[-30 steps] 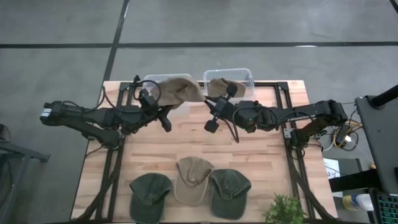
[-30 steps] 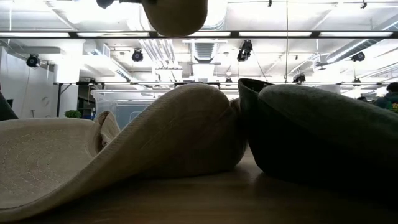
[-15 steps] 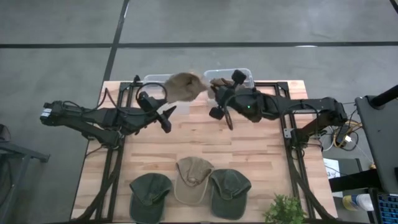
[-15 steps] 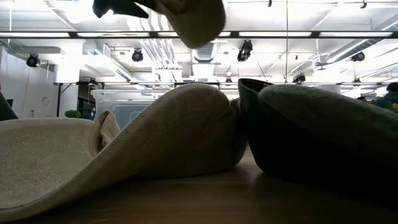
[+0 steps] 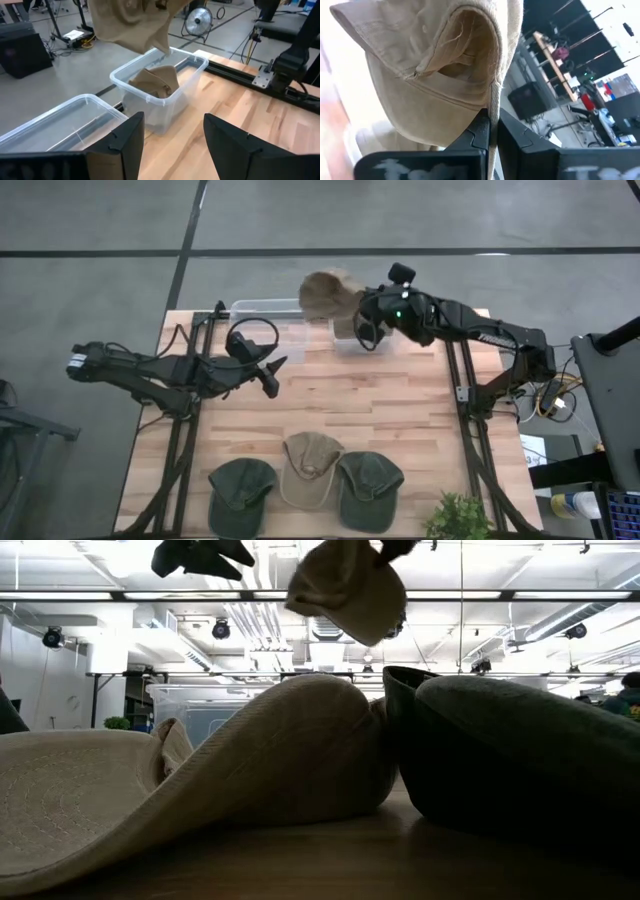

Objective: Pick & Place hat
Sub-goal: Put the top brown cap into the right transparent bin, then put the brown cap into the right transparent bin

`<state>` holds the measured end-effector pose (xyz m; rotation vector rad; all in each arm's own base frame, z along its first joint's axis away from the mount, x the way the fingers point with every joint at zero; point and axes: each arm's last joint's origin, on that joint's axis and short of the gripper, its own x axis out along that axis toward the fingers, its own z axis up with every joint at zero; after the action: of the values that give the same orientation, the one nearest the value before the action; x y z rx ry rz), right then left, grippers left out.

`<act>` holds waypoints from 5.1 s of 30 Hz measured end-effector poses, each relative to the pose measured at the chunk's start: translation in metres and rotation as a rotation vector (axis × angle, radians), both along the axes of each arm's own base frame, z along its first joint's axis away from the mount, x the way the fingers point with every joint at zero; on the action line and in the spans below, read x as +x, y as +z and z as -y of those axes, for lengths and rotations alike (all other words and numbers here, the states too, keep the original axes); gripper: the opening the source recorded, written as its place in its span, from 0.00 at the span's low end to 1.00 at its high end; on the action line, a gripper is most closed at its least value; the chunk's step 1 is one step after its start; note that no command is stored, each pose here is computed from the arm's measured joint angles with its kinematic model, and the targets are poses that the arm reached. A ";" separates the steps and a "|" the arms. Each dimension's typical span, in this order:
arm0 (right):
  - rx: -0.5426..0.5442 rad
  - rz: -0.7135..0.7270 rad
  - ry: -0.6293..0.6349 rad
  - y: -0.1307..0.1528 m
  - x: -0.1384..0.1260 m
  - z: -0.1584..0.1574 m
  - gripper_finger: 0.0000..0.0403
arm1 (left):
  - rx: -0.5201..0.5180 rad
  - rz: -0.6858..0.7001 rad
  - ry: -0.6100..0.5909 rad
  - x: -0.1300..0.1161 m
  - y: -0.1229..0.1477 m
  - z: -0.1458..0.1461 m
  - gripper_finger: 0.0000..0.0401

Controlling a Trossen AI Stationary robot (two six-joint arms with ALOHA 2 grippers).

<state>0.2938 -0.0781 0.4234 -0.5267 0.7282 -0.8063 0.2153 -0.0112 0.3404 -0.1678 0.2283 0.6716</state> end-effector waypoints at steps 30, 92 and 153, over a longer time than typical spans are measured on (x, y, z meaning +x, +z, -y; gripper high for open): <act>0.338 -0.628 0.044 -0.096 -0.001 0.115 0.03 | 0.006 -0.039 0.000 0.006 -0.006 0.001 0.49; 0.335 -0.312 -0.047 -0.033 -0.017 0.056 0.62 | -0.605 -0.089 -0.286 0.004 -0.065 0.014 0.49; 0.421 -0.187 0.045 -0.026 -0.009 0.017 0.60 | -1.285 -0.446 -0.324 0.044 -0.195 0.106 0.34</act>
<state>0.2843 -0.0955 0.3973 -0.2380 1.0247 -0.5439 0.2588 -0.1175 0.1456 -1.1872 1.0802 0.1408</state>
